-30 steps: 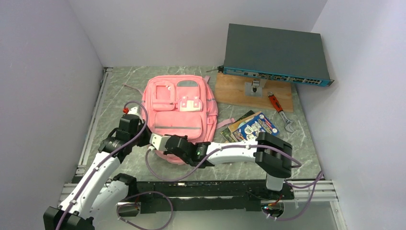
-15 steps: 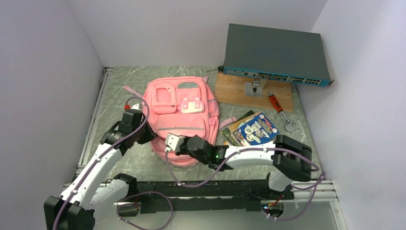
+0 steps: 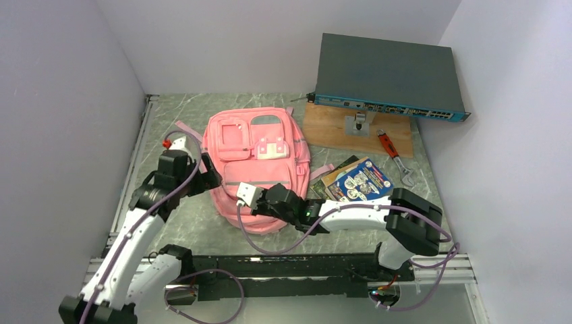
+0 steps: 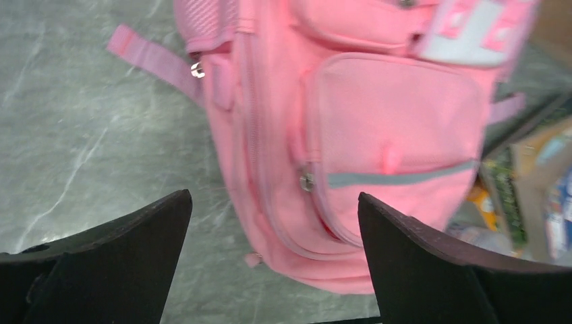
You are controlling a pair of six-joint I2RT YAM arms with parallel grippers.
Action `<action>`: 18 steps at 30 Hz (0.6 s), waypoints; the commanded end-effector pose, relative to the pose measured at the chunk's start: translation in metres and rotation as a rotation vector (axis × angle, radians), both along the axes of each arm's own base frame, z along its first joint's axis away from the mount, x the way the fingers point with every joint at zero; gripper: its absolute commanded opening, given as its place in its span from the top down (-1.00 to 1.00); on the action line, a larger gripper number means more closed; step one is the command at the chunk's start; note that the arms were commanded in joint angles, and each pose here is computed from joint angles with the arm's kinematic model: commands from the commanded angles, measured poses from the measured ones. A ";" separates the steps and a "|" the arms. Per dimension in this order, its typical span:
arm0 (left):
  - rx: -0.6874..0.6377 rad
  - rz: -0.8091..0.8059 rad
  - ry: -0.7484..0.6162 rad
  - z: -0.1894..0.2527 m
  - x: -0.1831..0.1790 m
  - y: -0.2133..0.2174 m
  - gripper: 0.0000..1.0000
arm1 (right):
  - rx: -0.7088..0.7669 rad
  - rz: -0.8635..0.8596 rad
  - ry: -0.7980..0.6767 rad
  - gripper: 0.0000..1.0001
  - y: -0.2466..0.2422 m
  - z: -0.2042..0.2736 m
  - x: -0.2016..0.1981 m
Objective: Pack the student bag
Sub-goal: Unzip the student bag at the center of the board.
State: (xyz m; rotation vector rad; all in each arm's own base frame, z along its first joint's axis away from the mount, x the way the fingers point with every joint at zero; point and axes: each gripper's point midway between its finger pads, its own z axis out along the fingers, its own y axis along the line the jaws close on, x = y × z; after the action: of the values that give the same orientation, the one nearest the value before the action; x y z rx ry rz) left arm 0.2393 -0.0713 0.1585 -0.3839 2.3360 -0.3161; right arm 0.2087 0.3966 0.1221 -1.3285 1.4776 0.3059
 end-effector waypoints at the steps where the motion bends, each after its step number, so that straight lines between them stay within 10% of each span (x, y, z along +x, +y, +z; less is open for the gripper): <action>1: -0.103 -0.181 -0.200 0.040 0.000 -0.029 -0.99 | 0.077 -0.052 0.062 1.00 0.006 0.027 0.010; 4: -0.138 -0.235 -0.218 0.049 -0.002 -0.039 -0.99 | 0.098 -0.104 0.085 1.00 0.002 0.033 0.023; 18: -0.240 -0.463 -0.173 0.050 -0.006 -0.082 -0.99 | 0.519 -0.565 0.985 -0.43 -0.074 0.017 0.024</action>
State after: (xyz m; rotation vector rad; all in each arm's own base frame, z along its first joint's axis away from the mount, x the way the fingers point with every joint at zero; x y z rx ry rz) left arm 0.2307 -0.1357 0.1895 -0.0699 2.2533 -0.7577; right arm 0.2584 0.3346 0.1355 -0.6339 2.1058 0.6518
